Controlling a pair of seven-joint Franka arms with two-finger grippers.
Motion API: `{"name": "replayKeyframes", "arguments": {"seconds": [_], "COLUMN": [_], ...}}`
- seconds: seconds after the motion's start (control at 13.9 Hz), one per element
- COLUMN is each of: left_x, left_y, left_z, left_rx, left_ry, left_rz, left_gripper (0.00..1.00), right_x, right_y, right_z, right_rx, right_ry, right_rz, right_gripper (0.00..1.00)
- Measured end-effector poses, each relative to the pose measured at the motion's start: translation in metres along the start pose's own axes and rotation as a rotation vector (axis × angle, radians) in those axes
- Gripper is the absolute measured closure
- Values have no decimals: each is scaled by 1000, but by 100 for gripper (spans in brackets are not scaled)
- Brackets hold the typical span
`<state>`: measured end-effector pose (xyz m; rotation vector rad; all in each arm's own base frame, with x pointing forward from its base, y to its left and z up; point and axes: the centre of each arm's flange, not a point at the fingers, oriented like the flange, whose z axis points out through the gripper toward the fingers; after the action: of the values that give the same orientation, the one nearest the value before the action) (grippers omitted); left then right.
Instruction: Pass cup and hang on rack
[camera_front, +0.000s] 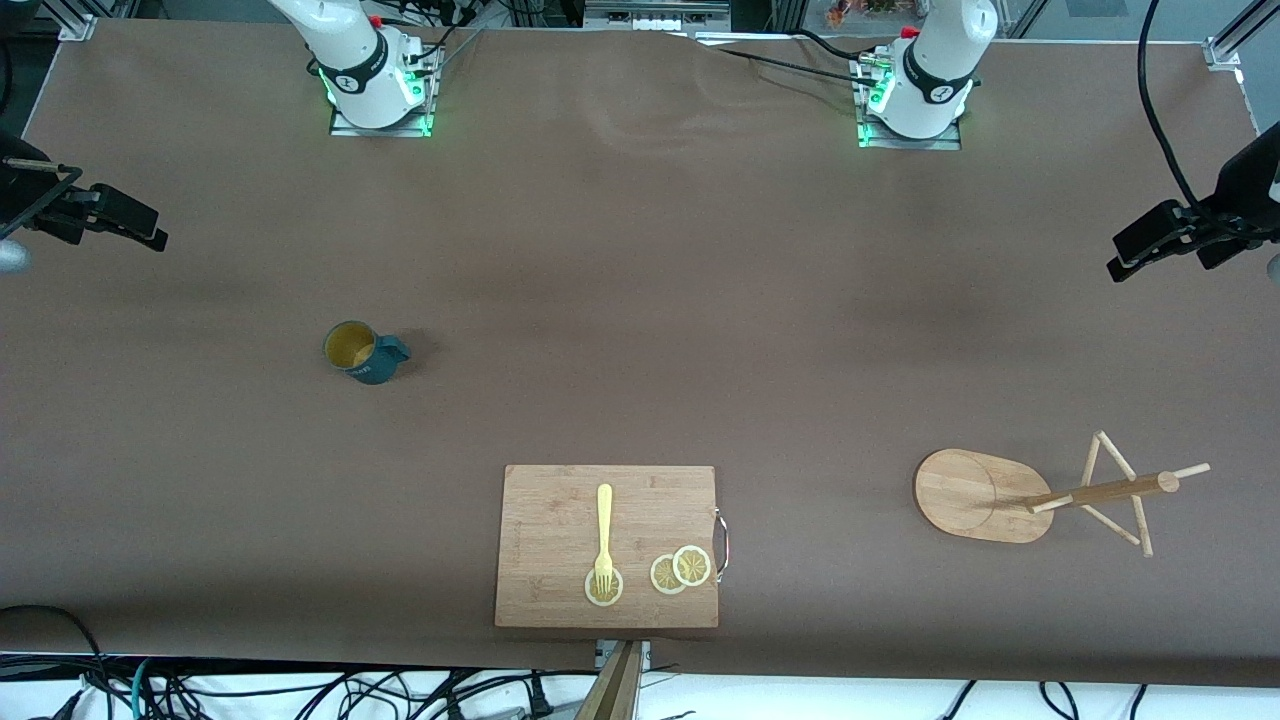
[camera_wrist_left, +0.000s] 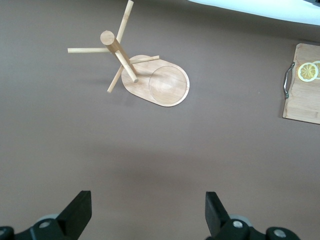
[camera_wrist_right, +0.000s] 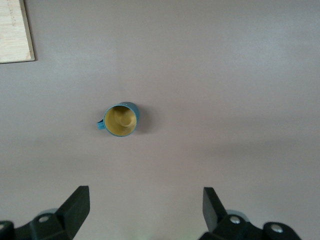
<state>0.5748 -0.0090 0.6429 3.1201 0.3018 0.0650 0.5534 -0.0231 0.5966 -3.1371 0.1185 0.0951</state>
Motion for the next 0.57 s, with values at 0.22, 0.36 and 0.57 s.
{"name": "replayKeyframes", "arguments": {"seconds": [0.22,0.36,0.57], "left_x": [7,11,12], "left_y": [7,11,10], "left_z": [18,29,30], "left_rx": [11,26,16], "left_ry": [-30,-46,-53], "left_rz": [11,55,134], "left_gripper": [0,0,0], "right_x": [3,9,25], "right_y": [-12,-19,-21], "right_z": [-1,0,26], "right_rx": [-1,0,-1], "right_ry": [4,4,-36], "right_rz": [-24,-37,-38], "right_gripper": [0,0,0]}}
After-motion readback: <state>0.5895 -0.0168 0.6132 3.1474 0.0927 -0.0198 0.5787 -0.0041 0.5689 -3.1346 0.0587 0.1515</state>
